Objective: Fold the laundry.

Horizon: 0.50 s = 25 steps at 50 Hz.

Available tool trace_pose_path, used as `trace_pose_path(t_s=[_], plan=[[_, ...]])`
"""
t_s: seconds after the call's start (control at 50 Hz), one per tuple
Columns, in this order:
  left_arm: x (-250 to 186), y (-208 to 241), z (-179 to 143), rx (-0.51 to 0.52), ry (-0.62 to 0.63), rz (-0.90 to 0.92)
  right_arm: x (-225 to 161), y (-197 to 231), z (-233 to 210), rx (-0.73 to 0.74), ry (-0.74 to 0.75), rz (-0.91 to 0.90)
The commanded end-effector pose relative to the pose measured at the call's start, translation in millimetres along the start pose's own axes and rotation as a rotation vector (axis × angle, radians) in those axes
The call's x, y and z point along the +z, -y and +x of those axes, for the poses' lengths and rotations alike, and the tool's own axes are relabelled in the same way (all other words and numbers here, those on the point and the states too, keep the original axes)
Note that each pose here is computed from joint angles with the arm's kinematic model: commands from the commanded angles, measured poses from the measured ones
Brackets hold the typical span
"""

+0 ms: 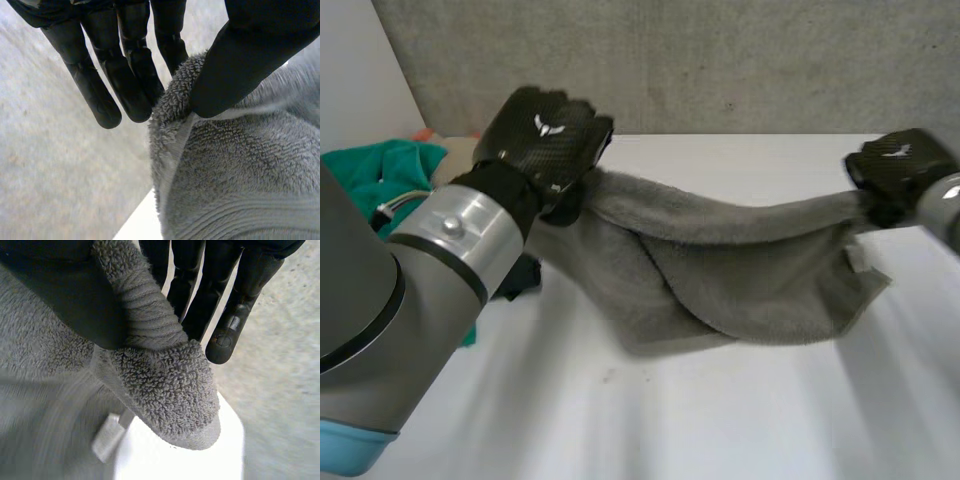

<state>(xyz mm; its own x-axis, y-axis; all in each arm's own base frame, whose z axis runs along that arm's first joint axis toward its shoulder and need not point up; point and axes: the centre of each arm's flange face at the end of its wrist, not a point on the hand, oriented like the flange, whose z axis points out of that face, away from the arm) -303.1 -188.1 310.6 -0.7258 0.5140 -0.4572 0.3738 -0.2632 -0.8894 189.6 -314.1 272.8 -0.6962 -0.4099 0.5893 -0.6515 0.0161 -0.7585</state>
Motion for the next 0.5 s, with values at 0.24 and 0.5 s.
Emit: trace_pose_path(t_s=[0.24,0.5], plan=[[90.1,-94.9,19.6,0.071,-0.031,-0.179,20.0,-22.6,-2.0,-0.114,0.089,-0.143],[135.9,63.1,-88.1,0.287,0.539,0.575,41.6,102.5,108.1,-0.117,-0.658,0.557]])
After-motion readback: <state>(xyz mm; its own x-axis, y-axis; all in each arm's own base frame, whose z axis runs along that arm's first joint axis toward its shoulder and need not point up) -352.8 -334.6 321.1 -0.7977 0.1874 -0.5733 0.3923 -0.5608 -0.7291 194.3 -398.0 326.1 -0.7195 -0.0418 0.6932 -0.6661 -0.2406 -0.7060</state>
